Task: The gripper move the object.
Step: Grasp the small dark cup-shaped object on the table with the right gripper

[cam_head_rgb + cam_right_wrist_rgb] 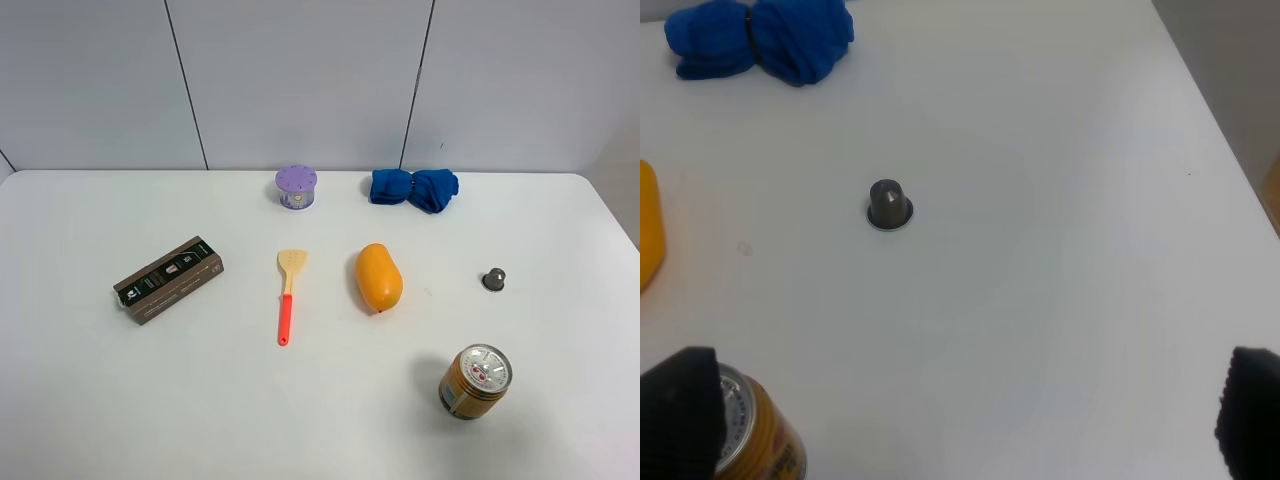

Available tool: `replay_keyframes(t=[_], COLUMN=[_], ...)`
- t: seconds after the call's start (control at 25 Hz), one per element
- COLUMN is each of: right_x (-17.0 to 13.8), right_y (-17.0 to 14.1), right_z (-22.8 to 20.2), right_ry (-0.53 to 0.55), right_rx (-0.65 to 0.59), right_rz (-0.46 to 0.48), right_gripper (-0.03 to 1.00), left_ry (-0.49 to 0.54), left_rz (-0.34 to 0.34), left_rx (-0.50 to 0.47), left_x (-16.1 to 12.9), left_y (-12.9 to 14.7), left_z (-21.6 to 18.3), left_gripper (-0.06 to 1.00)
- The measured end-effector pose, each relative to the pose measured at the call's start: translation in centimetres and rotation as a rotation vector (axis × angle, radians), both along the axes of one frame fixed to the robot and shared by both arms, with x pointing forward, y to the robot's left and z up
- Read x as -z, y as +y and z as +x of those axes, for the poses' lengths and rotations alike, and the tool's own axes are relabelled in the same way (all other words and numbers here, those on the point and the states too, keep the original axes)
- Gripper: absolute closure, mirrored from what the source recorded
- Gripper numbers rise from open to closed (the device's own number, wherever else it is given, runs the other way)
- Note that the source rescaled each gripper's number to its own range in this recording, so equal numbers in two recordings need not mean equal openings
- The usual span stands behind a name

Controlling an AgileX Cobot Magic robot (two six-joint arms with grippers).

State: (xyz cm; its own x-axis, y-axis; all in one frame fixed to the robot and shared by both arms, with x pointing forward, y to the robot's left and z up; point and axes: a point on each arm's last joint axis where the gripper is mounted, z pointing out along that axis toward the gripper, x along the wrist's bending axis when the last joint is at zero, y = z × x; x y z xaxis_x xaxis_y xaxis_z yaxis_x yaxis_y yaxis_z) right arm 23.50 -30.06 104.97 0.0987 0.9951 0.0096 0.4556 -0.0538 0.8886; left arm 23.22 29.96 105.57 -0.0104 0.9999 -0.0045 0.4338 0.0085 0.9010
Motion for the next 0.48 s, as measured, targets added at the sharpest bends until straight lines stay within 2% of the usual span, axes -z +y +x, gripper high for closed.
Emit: replay_keyframes(t=[0.48], right_x=[0.00], right_y=[-0.01], right_z=[0.00], right_ry=[0.000], right_rx=[0.001], right_rz=[-0.001], right_gripper=[-0.03], left_ry=[0.000], left_rz=[0.000], left_rx=[0.000], left_x=[0.00], left_y=[0.00], left_z=[0.00], left_gripper=[-0.06])
